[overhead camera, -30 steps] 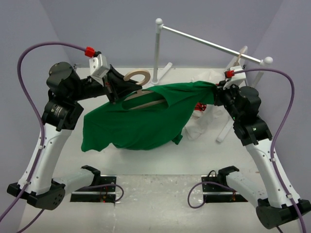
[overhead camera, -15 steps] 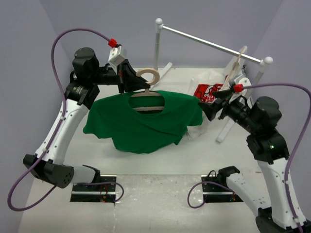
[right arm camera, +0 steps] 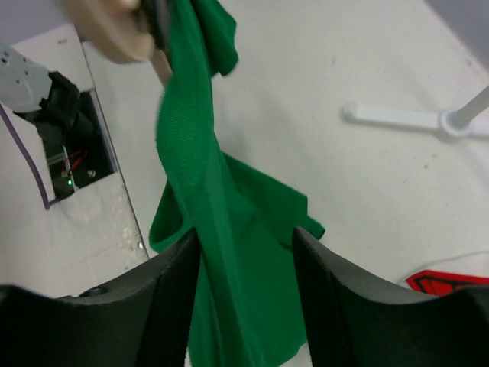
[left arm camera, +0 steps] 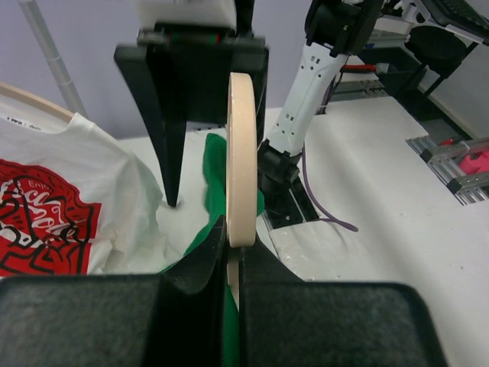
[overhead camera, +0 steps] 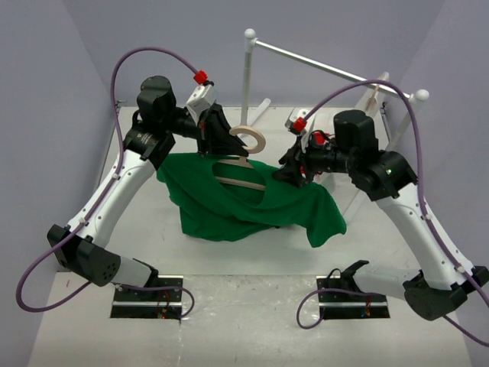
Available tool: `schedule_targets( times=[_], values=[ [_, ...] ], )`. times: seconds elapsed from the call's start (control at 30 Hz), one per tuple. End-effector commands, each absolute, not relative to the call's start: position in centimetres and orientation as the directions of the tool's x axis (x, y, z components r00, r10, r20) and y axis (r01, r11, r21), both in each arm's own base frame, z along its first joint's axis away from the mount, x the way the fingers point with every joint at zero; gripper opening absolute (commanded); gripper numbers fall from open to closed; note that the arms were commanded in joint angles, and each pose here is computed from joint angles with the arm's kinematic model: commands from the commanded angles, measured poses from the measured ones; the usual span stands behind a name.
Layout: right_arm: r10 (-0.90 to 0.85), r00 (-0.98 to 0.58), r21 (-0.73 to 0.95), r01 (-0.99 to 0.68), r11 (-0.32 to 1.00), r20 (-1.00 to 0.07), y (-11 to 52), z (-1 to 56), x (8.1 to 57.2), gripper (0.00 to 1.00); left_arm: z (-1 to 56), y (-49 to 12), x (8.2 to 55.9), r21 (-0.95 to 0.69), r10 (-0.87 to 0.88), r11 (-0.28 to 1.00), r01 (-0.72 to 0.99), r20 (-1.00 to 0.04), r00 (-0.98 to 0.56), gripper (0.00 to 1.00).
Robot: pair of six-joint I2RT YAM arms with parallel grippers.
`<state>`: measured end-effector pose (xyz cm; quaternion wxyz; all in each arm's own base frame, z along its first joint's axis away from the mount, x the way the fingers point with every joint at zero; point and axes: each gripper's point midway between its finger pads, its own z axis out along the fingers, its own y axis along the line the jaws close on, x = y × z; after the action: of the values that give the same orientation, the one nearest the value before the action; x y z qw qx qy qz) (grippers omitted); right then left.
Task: Place the t-shirt on the hanger
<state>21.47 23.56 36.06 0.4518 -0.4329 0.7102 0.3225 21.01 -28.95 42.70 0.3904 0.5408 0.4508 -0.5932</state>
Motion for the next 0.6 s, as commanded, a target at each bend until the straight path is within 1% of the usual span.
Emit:
schedule_targets(
  times=[0.0,0.13,0.17,0.27,0.33,0.37,0.4,0.43,0.47,0.5,0.57],
  values=[
    [-0.357,-0.190,0.038,-0.919,0.393,-0.915,23.3,37.0,20.3,0.41,45.4,-28.0,19.4,0.009,-0.022,-0.339,0.941,-1.000,0.001,0.00],
    [-0.347,-0.184,0.049,-0.930,0.363,-0.920,23.7,37.1,19.9,0.27,45.9,-28.0,19.9,0.005,-0.023,-0.335,0.942,-1.000,-0.003,0.00],
    [-0.344,-0.183,0.053,-0.933,0.355,-0.921,23.8,37.1,19.8,0.21,46.0,-28.1,20.1,0.002,-0.023,-0.333,0.943,-1.000,-0.006,0.00],
    [-0.332,-0.176,0.065,-0.945,0.320,-0.927,24.3,37.3,19.4,0.00,46.5,-28.2,20.4,-0.002,-0.025,-0.330,0.944,-1.000,-0.011,0.00],
    [-0.291,-0.181,0.073,-0.936,0.345,-0.939,24.5,38.0,19.9,0.00,46.9,-28.3,21.1,-0.009,-0.031,-0.304,0.953,-0.999,-0.019,0.01],
    [-0.277,-0.190,0.077,-0.925,0.372,-0.942,24.5,38.1,20.2,0.00,47.1,-28.3,21.9,-0.024,-0.039,-0.264,0.964,-0.999,-0.036,0.09],
    [-0.254,-0.203,0.087,-0.911,0.403,-0.946,24.4,38.3,20.6,0.00,47.6,-28.2,22.9,-0.037,-0.052,-0.212,0.977,-0.997,-0.049,0.29],
    [-0.215,-0.223,0.109,-0.891,0.440,-0.951,24.4,38.9,21.1,0.00,48.4,-27.9,24.6,-0.052,-0.082,-0.113,0.992,-0.995,-0.062,0.62],
    [-0.183,-0.249,0.132,-0.864,0.485,-0.951,24.1,39.2,21.5,0.00,49.3,-27.2,27.3,-0.090,-0.127,0.047,0.995,-0.988,-0.083,0.86],
    [-0.167,-0.262,0.132,-0.828,0.545,-0.950,23.5,39.2,22.3,0.00,50.0,-25.8,30.6,-0.143,-0.180,0.257,0.956,-0.979,-0.098,0.98],
    [-0.123,-0.318,0.178,-0.766,0.618,-0.940,22.7,39.2,23.0,0.00,50.3,-23.9,32.5,-0.176,-0.208,0.424,0.889,-0.974,-0.094,1.00]
  ],
)
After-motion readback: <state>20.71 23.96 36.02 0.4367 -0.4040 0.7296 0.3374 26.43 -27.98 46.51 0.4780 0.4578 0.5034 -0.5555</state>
